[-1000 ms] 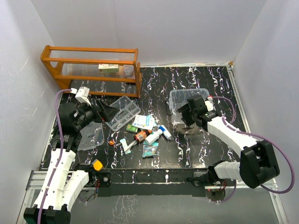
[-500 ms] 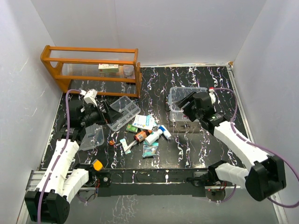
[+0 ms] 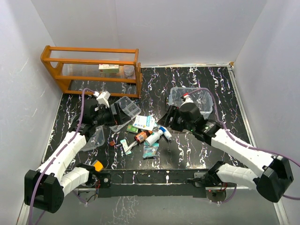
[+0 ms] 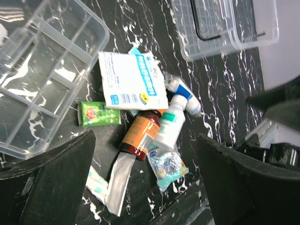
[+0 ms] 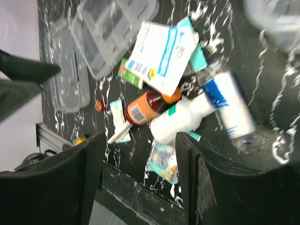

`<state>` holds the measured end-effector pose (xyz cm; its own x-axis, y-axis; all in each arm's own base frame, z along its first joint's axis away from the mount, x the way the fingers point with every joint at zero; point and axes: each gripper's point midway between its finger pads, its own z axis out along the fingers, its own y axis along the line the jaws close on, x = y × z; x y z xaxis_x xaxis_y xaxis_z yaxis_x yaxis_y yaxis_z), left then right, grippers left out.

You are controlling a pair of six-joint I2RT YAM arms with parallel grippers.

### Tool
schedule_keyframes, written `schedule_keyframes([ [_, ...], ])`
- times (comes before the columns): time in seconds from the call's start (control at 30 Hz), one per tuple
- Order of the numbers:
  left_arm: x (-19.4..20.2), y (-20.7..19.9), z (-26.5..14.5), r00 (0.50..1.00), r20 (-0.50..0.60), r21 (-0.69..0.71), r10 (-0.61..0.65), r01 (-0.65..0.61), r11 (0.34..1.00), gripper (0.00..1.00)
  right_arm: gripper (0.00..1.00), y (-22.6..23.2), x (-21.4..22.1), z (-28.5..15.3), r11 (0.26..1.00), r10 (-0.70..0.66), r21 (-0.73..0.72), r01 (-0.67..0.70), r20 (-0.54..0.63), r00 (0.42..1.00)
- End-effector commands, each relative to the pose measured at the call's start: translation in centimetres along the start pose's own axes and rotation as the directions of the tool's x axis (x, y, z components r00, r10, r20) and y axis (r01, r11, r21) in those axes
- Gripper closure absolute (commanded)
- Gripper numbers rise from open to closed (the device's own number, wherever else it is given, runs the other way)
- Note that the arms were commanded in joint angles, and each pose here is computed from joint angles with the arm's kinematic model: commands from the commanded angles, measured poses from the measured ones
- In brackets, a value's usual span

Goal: Organize the medicine kit

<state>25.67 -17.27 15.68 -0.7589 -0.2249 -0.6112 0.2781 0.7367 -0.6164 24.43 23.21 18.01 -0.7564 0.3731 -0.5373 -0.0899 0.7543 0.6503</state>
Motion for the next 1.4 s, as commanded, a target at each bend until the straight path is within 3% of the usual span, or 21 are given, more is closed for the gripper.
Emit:
schedule_keyframes([
  [0.0, -2.9, -0.2, -0.7, 0.992, 0.119, -0.047, 0.038, -0.033, 0.998, 0.14, 0.42, -0.7, 3.0, 1.9, 0.994, 0.047, 0.097, -0.046, -0.014, 0.999],
  [0.17, -3.9, 0.2, -2.5, 0.98, 0.176, -0.117, 0.092, -0.072, 0.991, 0.12, 0.45, -1.1, 6.1, 3.9, 0.983, 0.132, 0.137, -0.123, -0.06, 0.989],
  [0.53, -3.1, 0.3, -4.8, 0.965, 0.223, -0.147, 0.135, -0.104, 0.984, 0.1, 0.42, -3.3, 8.9, 7.0, 0.917, 0.283, 0.29, -0.274, 0.01, 0.959],
  [1.03, -3.2, -0.1, -5.0, 0.963, 0.232, -0.131, 0.14, -0.112, 0.985, 0.08, 0.47, -4.5, 10.8, 9.7, 0.865, 0.353, 0.38, -0.327, 0.001, 0.936],
  [1.23, -3.4, -0.6, -5.3, 0.958, 0.246, -0.119, 0.147, -0.12, 0.986, 0.08, 0.62, -4.1, 11.0, 9.8, 0.877, 0.348, 0.36, -0.319, -0.016, 0.937],
  [1.37, -3.7, -1.2, -5.6, 0.948, 0.276, -0.091, 0.16, -0.14, 0.986, 0.07, 0.65, -2.9, 10.7, 9.6, 0.895, 0.343, 0.316, -0.314, -0.04, 0.938],
])
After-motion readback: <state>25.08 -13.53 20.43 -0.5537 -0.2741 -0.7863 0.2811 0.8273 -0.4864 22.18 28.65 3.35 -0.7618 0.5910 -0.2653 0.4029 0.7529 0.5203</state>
